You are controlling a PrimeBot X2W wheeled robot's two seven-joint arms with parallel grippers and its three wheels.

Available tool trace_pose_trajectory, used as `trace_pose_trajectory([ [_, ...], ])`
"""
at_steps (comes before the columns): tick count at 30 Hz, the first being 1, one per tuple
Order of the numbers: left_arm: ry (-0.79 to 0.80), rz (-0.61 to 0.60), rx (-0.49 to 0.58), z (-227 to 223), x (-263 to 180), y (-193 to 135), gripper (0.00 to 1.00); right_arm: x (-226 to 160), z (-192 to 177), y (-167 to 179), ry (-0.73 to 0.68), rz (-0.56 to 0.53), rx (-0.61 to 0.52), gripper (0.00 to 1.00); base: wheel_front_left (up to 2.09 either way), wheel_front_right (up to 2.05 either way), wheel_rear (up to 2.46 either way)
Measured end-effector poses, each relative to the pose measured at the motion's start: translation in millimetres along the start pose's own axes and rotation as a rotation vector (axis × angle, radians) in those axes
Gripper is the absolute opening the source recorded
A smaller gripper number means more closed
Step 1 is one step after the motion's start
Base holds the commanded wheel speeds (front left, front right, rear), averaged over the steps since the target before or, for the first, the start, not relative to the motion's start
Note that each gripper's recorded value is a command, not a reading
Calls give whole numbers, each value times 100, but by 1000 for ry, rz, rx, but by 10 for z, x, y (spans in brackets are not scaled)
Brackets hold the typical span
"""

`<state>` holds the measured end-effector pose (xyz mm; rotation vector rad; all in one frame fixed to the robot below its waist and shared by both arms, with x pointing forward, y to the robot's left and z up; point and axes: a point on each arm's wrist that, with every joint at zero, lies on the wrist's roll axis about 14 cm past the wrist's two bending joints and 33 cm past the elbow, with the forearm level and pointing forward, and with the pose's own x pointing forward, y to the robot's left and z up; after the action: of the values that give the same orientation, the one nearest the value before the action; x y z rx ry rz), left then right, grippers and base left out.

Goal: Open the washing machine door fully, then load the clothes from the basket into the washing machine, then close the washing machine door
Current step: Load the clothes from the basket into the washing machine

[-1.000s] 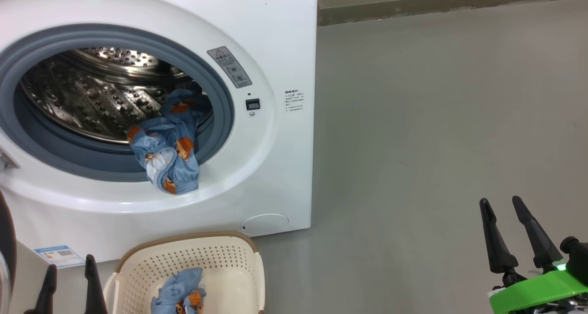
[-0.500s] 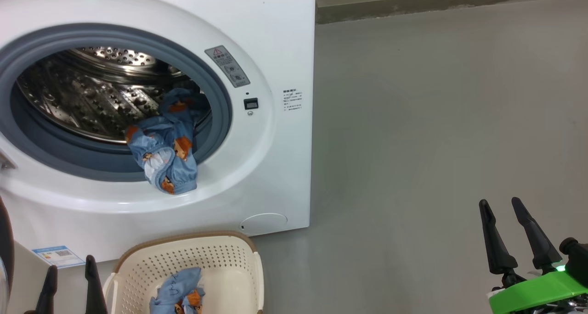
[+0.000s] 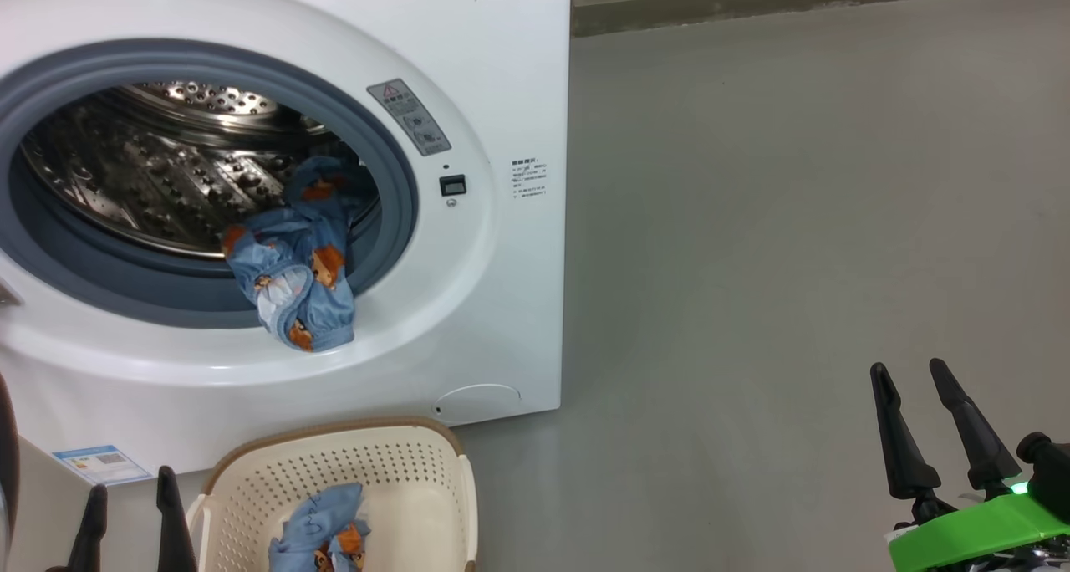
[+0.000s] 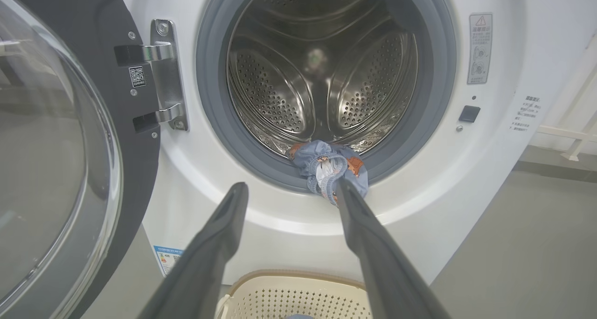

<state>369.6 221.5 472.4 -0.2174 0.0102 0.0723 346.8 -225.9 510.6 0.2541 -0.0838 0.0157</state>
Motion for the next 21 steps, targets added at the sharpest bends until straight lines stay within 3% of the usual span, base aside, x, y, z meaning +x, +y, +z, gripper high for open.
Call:
trace_pose_trajectory([
  [10,64,4,-23,-222,108,-17,100,102,-101,-3,25,-10,12,100,0,0,0],
  [21,112,-19,-40,-434,677,-121,100,467,-228,5,39,-15,28,100,0,0,0],
])
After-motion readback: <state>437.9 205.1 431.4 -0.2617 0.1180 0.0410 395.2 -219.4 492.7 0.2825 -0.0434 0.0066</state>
